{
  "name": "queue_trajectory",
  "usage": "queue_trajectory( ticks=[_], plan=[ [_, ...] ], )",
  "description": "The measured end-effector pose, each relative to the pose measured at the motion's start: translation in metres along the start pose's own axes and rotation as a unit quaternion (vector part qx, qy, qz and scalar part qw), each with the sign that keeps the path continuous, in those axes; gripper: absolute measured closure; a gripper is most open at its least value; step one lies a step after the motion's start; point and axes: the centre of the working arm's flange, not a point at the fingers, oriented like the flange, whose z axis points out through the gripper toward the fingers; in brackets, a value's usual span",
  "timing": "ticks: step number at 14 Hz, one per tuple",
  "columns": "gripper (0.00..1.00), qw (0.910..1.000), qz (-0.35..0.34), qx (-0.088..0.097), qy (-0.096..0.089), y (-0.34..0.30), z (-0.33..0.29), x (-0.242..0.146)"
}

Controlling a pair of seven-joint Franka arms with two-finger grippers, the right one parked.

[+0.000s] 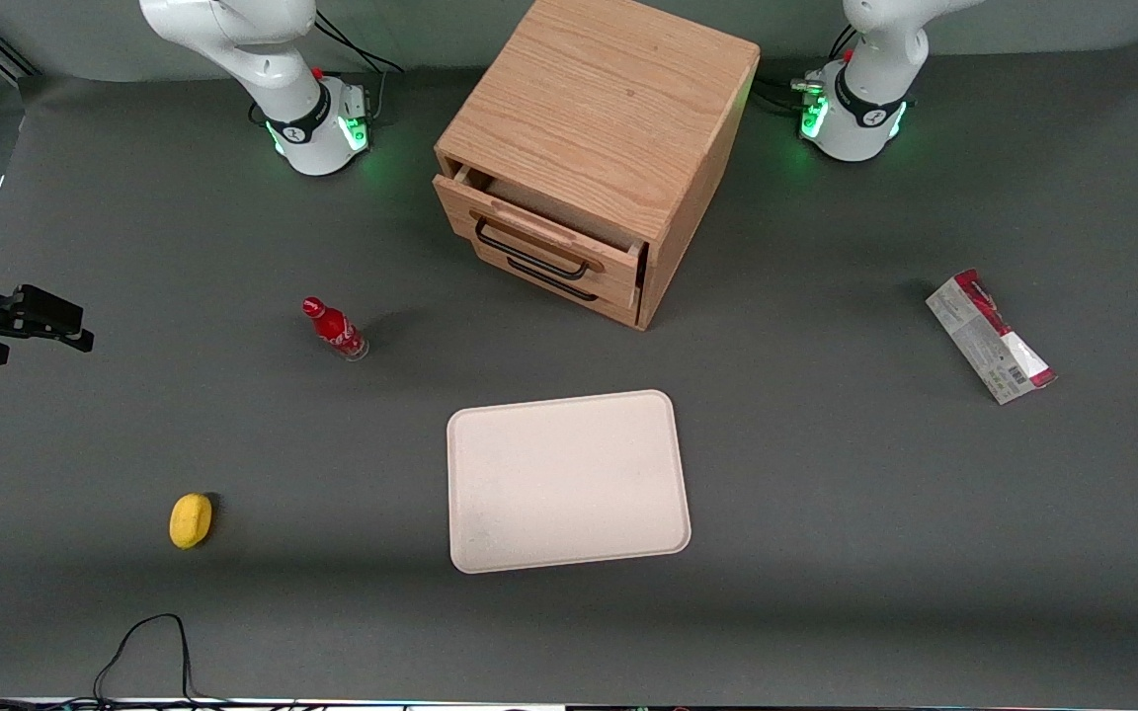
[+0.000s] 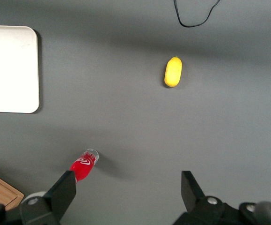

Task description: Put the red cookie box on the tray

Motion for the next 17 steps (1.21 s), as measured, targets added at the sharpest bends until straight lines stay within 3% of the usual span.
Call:
queue_trajectory(
  ticks=[3,5,12,17],
  plan=[
    [0.0,0.9999,-0.004,0.005,-0.009,0.012,0.008,0.001],
    [0.0,0.9999,-0.003,0.009,-0.005,0.024,0.028,0.011],
    [0.0,0.9985,-0.05,0.018,-0.01,0.075,0.183,0.035],
    [0.0,0.9978,-0.062,0.0,0.024,0.062,0.29,0.023]
  ],
)
